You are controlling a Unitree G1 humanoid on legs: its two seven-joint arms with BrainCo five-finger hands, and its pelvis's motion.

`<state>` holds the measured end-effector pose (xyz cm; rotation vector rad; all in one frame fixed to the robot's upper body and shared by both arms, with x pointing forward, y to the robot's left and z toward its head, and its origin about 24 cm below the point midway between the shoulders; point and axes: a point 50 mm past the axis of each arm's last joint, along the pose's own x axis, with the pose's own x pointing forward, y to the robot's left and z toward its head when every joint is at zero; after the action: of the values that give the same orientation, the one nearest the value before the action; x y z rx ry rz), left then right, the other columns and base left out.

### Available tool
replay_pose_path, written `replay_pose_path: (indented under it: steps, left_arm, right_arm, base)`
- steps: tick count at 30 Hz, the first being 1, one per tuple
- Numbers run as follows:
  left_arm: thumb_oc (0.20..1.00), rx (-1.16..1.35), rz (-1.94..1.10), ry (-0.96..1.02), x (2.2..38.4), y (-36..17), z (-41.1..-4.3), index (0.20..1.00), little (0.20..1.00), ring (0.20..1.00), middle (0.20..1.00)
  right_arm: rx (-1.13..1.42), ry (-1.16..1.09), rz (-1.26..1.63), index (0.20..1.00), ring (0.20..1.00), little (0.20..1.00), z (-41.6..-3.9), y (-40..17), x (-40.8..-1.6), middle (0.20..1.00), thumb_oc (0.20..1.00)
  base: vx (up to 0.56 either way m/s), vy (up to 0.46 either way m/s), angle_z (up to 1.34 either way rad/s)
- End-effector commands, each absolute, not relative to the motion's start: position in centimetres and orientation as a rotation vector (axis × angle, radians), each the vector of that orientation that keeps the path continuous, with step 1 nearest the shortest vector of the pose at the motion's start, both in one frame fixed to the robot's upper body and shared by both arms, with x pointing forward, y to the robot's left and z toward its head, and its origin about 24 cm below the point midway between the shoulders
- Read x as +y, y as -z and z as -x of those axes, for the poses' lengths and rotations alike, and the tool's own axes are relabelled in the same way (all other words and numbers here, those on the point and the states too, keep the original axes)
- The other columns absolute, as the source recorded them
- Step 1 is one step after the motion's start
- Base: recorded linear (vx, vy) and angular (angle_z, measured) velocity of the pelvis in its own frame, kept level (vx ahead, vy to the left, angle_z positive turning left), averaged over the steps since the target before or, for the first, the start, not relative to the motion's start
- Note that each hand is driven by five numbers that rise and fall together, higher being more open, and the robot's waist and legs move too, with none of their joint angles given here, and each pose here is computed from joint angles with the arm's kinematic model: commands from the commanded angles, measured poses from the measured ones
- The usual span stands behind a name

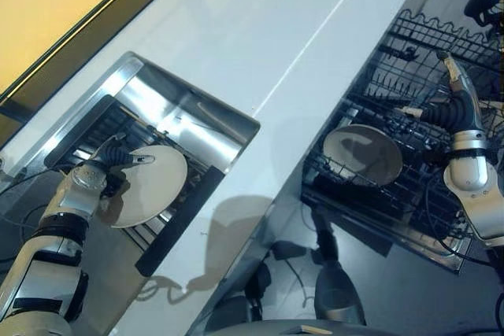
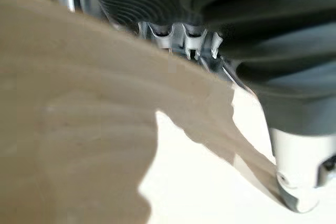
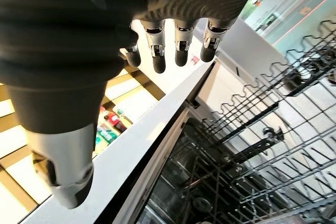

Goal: Pick up plates and place into dishwasher.

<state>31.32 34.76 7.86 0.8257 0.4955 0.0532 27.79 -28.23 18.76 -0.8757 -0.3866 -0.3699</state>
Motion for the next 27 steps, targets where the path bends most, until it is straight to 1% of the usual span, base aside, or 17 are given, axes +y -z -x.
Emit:
replay_pose_path:
  steps: [1,3,6,9,18,21,27]
  left_arm:
    - [1.000,0.732,-0.713,0.205,34.9,-4.3,-28.8,1.000,1.000,1.000,1.000]
    - [1.000,0.751,-0.679,0.360,34.0,-4.1,-28.2,1.000,1.000,1.000,1.000]
    - [1.000,0.756,-0.617,0.536,33.0,-4.8,-27.5,1.000,1.000,1.000,1.000]
    - [1.000,0.755,-0.621,0.641,32.6,-5.6,-27.0,1.000,1.000,1.000,1.000]
    - [1.000,0.683,-0.754,0.816,31.1,-9.2,-26.4,1.000,1.000,1.000,1.000]
    - [1.000,0.657,-0.804,0.883,29.9,-10.7,-26.0,1.000,1.000,1.000,1.000]
    - [1.000,0.651,-0.854,1.013,27.9,-11.2,-24.7,1.000,1.000,1.000,1.000]
  right_arm:
    - [-0.513,0.350,0.904,1.000,1.000,1.000,-27.8,-21.5,-27.4,1.000,1.000]
    - [-0.508,0.354,0.911,1.000,1.000,1.000,-27.7,-21.3,-27.5,1.000,1.000]
    - [-0.488,0.362,0.917,1.000,1.000,1.000,-27.4,-20.9,-27.9,1.000,1.000]
    - [-0.474,0.365,0.916,1.000,1.000,1.000,-27.1,-20.3,-28.2,1.000,1.000]
    - [-0.424,0.395,0.883,1.000,1.000,1.000,-26.2,-19.0,-28.8,1.000,1.000]
    - [-0.409,0.422,0.866,1.000,1.000,1.000,-25.8,-18.6,-29.0,1.000,1.000]
    - [-0.381,0.453,0.836,1.000,1.000,1.000,-25.4,-17.9,-29.2,1.000,1.000]
  base:
    - [0.00,0.000,0.00]
    - [0.01,-0.007,0.02]
    - [0.02,-0.030,0.07]
    - [0.02,-0.055,0.15]
    - [-0.01,-0.092,0.09]
    - [-0.09,-0.139,0.15]
    - [-0.03,-0.114,0.13]
